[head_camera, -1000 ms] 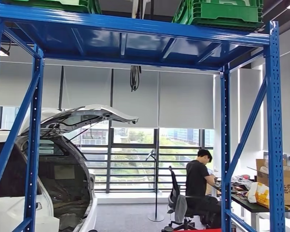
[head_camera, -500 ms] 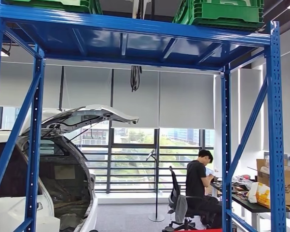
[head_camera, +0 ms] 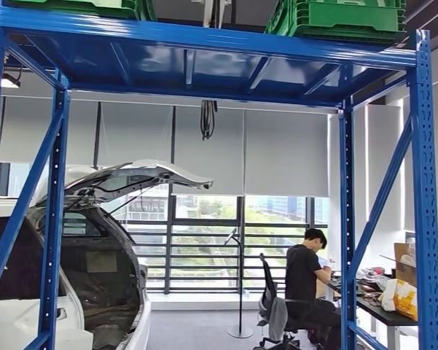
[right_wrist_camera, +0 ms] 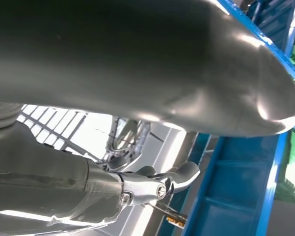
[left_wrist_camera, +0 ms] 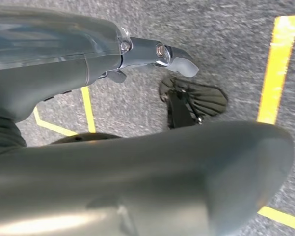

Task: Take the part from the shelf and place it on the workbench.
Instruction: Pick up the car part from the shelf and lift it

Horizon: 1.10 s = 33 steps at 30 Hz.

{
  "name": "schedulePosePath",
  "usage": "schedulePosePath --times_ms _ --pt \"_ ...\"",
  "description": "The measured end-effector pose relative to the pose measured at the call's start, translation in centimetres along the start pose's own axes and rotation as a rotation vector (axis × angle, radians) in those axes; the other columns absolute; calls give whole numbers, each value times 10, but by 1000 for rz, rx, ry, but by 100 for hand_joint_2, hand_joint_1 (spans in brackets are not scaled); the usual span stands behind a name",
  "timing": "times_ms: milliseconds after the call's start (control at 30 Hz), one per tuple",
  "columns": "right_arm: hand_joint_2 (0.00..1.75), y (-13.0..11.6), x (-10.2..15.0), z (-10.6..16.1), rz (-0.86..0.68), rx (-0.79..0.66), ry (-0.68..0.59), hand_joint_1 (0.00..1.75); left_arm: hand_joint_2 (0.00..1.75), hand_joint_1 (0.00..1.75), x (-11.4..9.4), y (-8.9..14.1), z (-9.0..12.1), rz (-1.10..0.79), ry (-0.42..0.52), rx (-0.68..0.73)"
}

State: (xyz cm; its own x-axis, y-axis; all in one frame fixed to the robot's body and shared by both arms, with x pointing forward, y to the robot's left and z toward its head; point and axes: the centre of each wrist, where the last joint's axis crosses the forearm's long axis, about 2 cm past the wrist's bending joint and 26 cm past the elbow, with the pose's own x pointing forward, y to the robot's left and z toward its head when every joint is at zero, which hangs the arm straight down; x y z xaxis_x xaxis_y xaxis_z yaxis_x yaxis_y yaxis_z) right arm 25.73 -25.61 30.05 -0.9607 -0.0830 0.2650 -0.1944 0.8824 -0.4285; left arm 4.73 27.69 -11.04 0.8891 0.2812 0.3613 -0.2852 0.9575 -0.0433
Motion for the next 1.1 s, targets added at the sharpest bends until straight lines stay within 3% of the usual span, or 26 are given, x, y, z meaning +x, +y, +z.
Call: schedulePosePath --times_ms 1100 --pt "0 0 3 1 -2 11 -9 0 0 0 1 -3 0 2 -4 -9"
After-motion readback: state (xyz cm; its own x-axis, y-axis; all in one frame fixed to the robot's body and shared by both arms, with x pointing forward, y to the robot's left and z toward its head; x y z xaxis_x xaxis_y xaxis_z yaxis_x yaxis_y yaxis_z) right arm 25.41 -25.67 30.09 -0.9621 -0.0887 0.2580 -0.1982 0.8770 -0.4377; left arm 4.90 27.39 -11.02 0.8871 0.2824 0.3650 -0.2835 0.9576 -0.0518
